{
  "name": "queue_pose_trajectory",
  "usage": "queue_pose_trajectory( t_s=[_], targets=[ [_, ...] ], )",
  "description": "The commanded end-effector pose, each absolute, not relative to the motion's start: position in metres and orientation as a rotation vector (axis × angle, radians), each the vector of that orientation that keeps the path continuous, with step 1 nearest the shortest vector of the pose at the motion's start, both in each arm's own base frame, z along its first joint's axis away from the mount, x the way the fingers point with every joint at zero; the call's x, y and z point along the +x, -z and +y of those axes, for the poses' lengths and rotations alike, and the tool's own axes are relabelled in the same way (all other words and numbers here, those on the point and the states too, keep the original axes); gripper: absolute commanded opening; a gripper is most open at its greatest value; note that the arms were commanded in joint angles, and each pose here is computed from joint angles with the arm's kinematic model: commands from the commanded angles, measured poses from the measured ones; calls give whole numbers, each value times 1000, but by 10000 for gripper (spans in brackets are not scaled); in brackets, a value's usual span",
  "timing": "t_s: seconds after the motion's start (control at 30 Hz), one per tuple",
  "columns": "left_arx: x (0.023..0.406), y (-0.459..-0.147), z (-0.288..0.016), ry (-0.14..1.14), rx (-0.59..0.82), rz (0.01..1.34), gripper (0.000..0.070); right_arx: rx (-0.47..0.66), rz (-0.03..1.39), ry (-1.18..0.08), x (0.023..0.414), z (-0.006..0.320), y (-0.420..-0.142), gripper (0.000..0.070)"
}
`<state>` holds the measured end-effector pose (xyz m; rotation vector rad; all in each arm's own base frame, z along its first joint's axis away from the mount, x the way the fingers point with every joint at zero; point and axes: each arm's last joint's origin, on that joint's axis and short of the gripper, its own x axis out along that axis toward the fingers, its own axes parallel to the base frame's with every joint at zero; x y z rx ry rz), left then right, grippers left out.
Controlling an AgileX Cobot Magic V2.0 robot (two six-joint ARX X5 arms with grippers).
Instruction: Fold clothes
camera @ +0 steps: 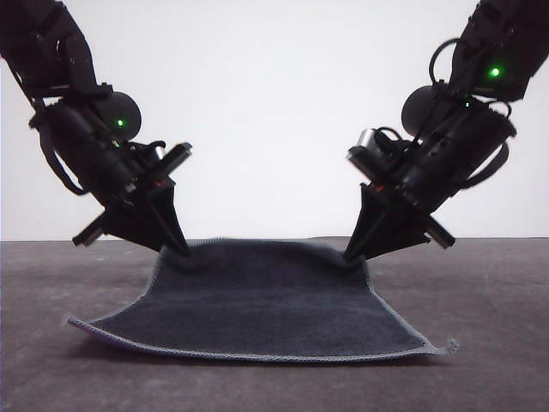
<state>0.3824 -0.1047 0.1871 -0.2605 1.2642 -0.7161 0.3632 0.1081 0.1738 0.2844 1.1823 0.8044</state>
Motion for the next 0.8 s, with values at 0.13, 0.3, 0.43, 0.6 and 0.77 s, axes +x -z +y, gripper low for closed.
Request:
queue_pose_trajectory(
  t_s=[0.13,0.3,0.43,0.6,0.77],
  targets=[
    [378,-189,-106,770,-218,1365,4,251,1278,-897,358,107,-181,0],
    [368,-188,-104,784,-210,1458,4,293,1328,-938,352,108,-181,0],
    [361,-188,-106,804,-210,1520,4,296,1384,-960,345,109,-180,0],
    [352,-189,-110,850,-225,1578,4,299,1451,-986,336,111,-180,0],
    [344,-189,-115,870,-217,1643,4,305,1515,-988,329,114,-180,0]
  ],
)
